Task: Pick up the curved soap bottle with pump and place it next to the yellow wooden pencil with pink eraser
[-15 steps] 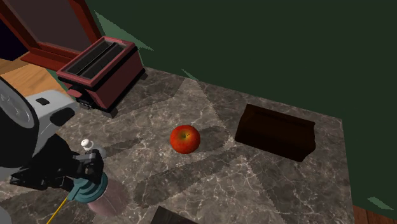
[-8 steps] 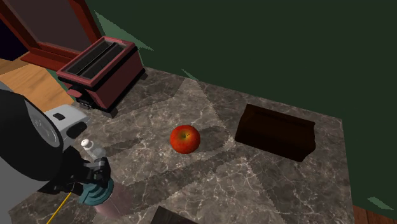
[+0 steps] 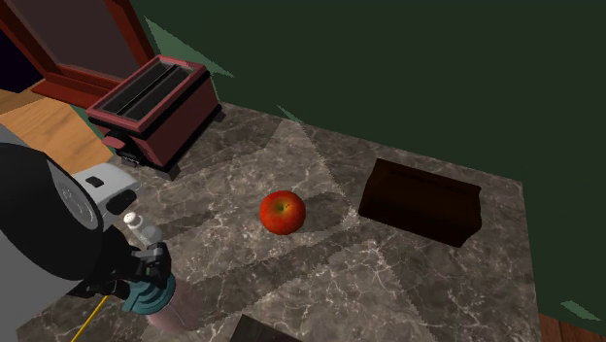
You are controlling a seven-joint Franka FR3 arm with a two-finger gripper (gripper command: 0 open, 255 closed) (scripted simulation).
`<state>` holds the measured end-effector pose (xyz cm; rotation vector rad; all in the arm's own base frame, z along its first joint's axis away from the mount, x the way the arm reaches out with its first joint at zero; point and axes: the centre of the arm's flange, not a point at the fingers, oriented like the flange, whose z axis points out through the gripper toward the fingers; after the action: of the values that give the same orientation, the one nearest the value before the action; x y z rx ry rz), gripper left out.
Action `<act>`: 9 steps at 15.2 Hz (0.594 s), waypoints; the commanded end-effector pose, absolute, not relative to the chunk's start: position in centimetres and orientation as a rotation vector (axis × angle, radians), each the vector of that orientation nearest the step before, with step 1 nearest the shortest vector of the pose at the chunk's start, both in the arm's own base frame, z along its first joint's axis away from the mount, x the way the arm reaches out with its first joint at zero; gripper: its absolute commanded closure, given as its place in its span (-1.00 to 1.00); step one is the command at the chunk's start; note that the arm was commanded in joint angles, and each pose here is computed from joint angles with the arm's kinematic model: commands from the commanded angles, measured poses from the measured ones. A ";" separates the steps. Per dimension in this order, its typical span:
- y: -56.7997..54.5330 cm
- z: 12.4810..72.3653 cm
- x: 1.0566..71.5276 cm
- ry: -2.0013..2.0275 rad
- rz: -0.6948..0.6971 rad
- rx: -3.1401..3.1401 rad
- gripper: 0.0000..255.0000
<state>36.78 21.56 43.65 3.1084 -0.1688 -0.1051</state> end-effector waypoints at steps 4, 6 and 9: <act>21.6 43.7 36.8 -0.169 -0.104 3.109 -1.00; 21.6 43.7 36.8 -0.169 -0.104 3.109 -1.00; 21.7 47.6 37.1 -0.169 -0.104 3.109 -1.00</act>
<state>37.17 21.70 46.29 3.1094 -0.1688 -0.1028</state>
